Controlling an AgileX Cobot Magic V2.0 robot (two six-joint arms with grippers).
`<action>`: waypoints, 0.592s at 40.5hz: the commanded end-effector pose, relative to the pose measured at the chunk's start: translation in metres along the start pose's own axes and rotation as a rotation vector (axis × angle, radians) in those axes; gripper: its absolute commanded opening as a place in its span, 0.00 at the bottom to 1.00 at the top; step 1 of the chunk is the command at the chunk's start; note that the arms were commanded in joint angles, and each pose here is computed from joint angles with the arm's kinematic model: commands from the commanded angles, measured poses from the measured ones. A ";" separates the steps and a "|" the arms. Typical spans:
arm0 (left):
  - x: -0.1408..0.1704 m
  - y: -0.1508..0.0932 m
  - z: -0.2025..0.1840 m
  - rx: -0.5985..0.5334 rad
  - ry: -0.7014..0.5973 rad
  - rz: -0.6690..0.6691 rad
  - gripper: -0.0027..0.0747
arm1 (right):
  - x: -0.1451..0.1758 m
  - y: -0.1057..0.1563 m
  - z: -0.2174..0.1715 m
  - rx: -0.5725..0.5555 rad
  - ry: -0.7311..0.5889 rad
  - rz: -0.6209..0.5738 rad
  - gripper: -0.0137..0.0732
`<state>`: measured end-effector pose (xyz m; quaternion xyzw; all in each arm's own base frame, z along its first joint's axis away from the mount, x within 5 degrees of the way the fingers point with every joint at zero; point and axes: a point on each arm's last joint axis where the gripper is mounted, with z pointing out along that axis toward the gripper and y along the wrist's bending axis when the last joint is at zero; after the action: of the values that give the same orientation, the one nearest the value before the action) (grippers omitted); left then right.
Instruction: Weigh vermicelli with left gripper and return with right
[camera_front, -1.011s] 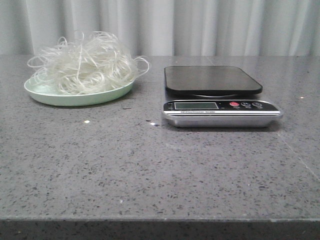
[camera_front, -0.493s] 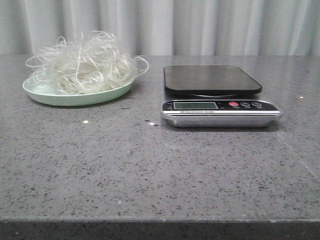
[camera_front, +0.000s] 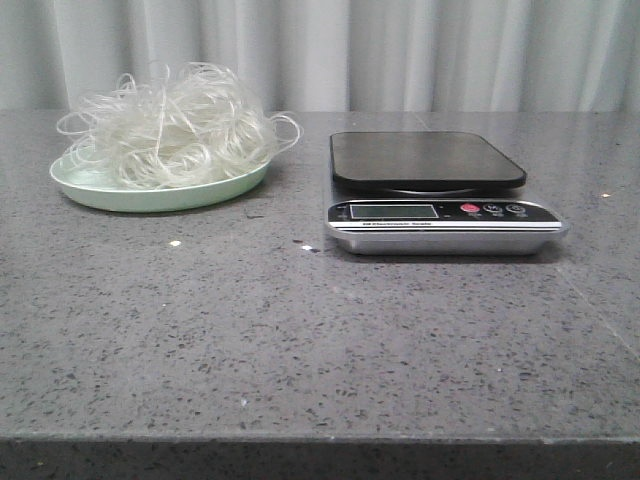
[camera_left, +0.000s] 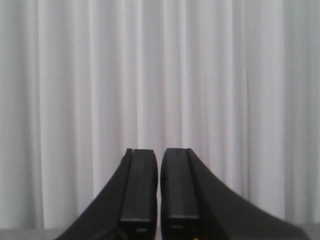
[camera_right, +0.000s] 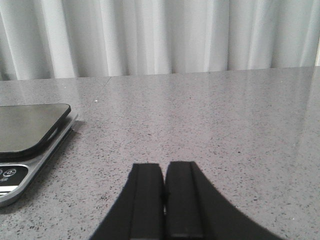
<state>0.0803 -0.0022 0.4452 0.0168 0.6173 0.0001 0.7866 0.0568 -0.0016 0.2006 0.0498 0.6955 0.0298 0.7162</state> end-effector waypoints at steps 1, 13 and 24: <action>-0.005 -0.001 0.033 0.016 0.082 -0.021 0.37 | -0.011 0.001 -0.002 -0.005 -0.107 0.000 0.33; 0.038 -0.027 0.116 0.149 0.418 -0.019 0.73 | -0.011 0.001 -0.002 -0.005 -0.107 0.000 0.33; 0.079 -0.065 0.171 0.353 0.647 0.047 0.76 | -0.011 0.001 -0.002 -0.005 -0.107 0.000 0.33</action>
<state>0.2529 -0.0600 0.3932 0.1526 0.8412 -0.0535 0.5159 0.0568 -0.0016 0.2006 0.0498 0.6955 0.0298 0.7162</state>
